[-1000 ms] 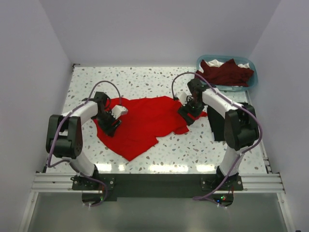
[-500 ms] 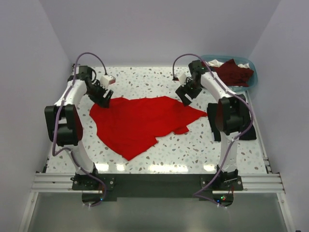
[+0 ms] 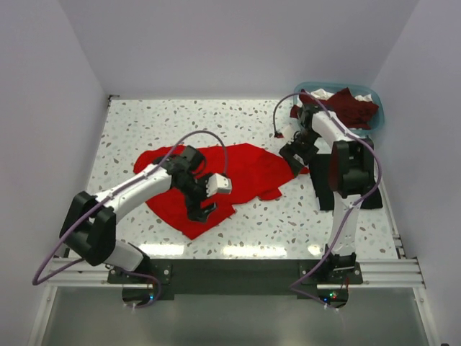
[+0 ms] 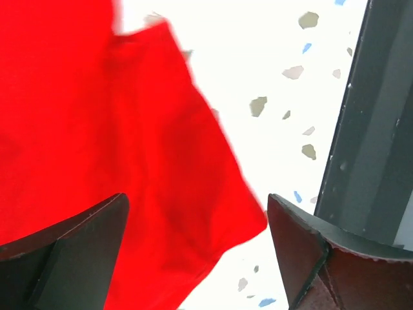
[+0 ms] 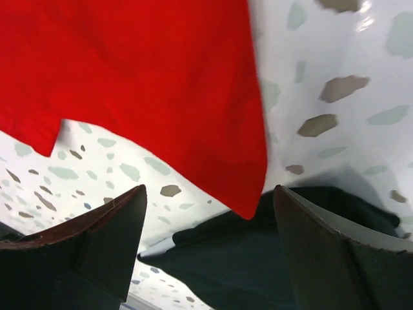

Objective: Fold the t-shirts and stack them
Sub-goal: Flatten the tshirt out

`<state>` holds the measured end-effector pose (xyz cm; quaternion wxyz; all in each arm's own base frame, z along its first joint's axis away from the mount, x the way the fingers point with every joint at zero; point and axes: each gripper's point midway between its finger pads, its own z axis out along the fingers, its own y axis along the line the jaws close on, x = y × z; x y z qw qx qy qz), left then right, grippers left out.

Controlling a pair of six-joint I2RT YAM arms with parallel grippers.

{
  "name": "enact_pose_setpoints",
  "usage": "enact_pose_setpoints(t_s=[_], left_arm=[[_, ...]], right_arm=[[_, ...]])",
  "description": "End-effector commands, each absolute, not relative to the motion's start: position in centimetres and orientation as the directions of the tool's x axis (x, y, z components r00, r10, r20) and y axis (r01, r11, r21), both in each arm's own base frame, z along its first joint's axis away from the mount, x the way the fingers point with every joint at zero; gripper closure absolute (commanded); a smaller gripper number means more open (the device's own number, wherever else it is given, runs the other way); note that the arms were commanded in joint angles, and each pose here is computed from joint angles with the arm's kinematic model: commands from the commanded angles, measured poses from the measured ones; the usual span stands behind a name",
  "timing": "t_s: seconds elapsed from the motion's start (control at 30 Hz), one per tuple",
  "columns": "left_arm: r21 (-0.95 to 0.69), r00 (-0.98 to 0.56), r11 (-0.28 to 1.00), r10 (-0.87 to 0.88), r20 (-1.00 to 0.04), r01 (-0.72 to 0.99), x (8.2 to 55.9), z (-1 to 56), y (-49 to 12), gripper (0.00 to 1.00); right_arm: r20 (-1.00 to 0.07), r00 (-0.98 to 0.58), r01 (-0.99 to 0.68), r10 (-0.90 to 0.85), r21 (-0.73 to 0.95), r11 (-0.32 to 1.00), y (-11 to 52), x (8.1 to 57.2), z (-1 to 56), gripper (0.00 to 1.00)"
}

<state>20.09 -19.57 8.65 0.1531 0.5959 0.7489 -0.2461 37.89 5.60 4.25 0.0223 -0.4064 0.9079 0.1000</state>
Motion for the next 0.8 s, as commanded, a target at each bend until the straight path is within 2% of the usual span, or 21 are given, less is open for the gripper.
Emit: enact_pose_setpoints(t_s=[0.0,0.03,0.13,0.2,0.3,0.33,0.4,0.43,0.47,0.5,0.53,0.57,0.63,0.67,0.77], left_arm=[[-0.146,-0.237,0.190,0.842,-0.484,0.971,19.3,5.9,-20.6,0.06],[-0.133,-0.235,0.195,0.852,-0.467,0.972,19.2,5.5,-20.5,0.02],[-0.103,-0.223,0.197,0.875,-0.430,0.975,18.8,4.2,-20.7,0.00],[-0.096,-0.232,0.212,0.887,-0.399,0.973,18.6,2.9,-20.4,0.00],[-0.053,-0.245,0.243,0.902,-0.354,0.969,19.1,1.6,-19.5,0.08],[-0.029,-0.250,0.255,0.910,-0.330,0.967,19.5,1.3,-19.1,0.20],[-0.003,-0.257,0.269,0.916,-0.307,0.963,20.0,1.1,-18.5,0.37],[0.028,-0.254,0.276,0.917,-0.308,0.961,20.6,1.4,-18.3,0.56],[0.043,-0.263,0.292,0.909,-0.323,0.956,21.1,2.2,-18.0,0.64],[0.055,-0.261,0.299,0.897,-0.356,0.953,22.0,3.4,-18.4,0.70],[0.061,-0.270,0.314,0.888,-0.372,0.948,22.7,4.3,-18.3,0.90],[0.048,-0.321,0.365,0.868,-0.378,0.930,23.6,5.5,-17.0,1.00],[0.022,-0.338,0.394,0.814,-0.473,0.919,25.8,9.1,-17.4,1.00],[0.012,-0.384,0.446,0.783,-0.489,0.895,26.7,10.5,-15.7,1.00],[0.037,-0.388,0.494,0.726,-0.567,0.869,28.7,14.8,-14.0,1.00]], right_arm=[[-0.095,-0.624,-0.777,-0.776,0.179,0.603,5.7,36.3,5.0,0.18],[-0.088,-0.624,-0.777,-0.776,0.173,0.605,5.5,36.3,4.7,0.18],[-0.068,-0.613,-0.786,-0.787,0.152,0.599,4.9,35.8,3.6,0.18],[-0.055,-0.601,-0.796,-0.797,0.124,0.592,4.5,36.0,2.9,0.22],[-0.049,-0.593,-0.804,-0.804,0.094,0.588,4.2,36.5,2.6,0.39],[-0.053,-0.593,-0.804,-0.804,0.088,0.588,4.2,36.7,2.8,0.51],[-0.067,-0.588,-0.809,-0.806,0.070,0.584,4.2,37.2,3.6,0.66],[-0.074,-0.586,-0.810,-0.807,0.064,0.582,4.3,37.3,4.2,0.88],[-0.092,-0.584,-0.812,-0.807,0.048,0.582,4.4,38.0,5.1,1.00],[-0.108,-0.587,-0.809,-0.802,0.045,0.586,4.6,38.2,5.8,1.00],[-0.118,-0.589,-0.808,-0.800,0.046,0.588,4.8,38.3,6.6,1.00],[-0.159,-0.587,-0.806,-0.794,0.018,0.592,5.1,39.2,8.3,1.00],[-0.201,-0.586,-0.801,-0.785,0.001,0.598,5.5,39.8,10.1,1.00],[-0.243,-0.581,-0.795,-0.777,-0.033,0.605,5.8,40.8,11.9,1.00],[-0.310,-0.573,-0.783,-0.759,-0.067,0.618,6.3,41.5,15.1,1.00]])
